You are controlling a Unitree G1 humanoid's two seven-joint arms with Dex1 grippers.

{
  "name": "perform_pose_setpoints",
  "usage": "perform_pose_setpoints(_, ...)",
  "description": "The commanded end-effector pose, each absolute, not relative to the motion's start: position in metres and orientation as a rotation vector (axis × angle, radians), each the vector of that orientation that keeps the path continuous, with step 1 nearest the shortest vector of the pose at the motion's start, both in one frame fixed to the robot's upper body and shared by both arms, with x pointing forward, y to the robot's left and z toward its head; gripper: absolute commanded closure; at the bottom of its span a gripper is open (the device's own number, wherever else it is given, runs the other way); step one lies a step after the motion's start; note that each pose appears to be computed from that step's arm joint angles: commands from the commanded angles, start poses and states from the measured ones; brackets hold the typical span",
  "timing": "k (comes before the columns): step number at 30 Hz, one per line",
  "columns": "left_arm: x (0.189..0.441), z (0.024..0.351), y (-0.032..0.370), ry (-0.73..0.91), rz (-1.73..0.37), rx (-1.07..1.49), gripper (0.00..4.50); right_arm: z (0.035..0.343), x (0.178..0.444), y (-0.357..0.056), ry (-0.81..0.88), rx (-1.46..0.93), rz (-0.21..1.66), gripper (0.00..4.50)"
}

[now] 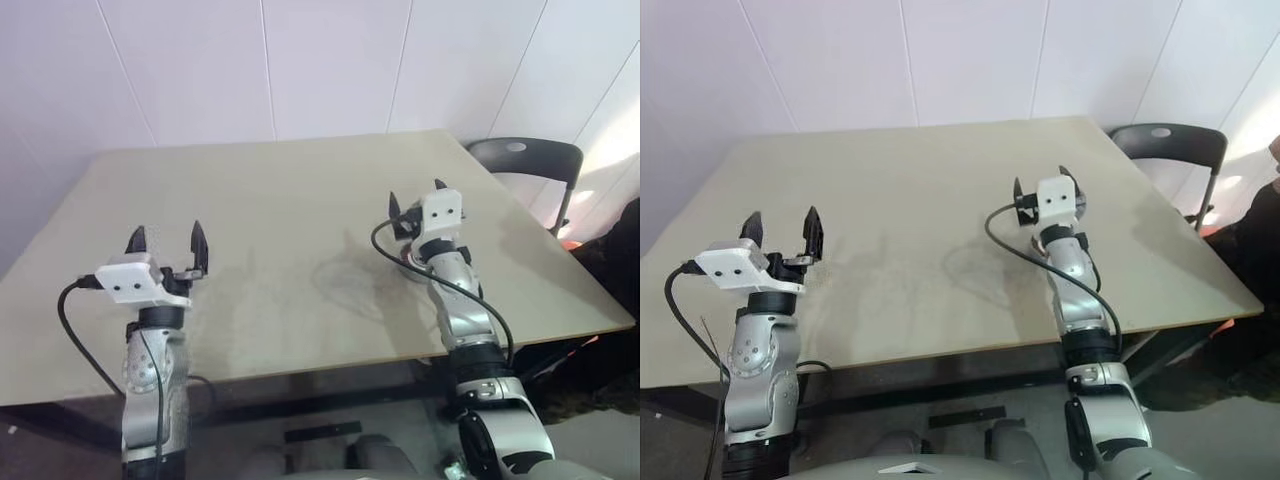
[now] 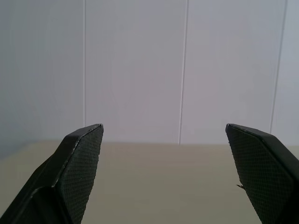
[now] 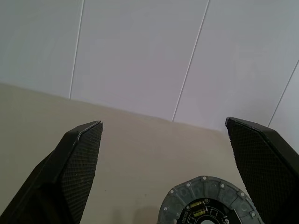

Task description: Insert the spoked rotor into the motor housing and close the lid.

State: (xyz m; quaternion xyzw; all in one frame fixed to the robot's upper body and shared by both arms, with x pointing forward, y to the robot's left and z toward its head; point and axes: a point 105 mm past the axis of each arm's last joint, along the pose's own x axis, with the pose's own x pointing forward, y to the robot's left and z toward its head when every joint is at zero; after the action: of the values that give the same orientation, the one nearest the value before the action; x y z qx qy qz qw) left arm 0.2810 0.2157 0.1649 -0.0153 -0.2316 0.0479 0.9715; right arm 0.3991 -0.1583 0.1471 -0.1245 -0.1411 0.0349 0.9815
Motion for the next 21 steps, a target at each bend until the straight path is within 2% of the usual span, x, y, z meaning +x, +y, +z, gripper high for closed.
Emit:
perform_pose_setpoints(1,0.281,0.172,0.214,-0.508,0.074,-0.035,0.04,0.175,0.398,-0.146,-0.395,-0.263,0.102,0.06)
perform_pose_setpoints(10,0.292,0.159,0.216,-0.426,0.104,-0.164,0.04,0.174,0.4,-0.148,-0.383,-0.258,0.089,0.06)
perform_pose_setpoints(21,0.293,0.157,0.216,-0.407,0.119,-0.217,0.04,0.169,0.399,-0.145,-0.368,-0.265,0.09,0.06)
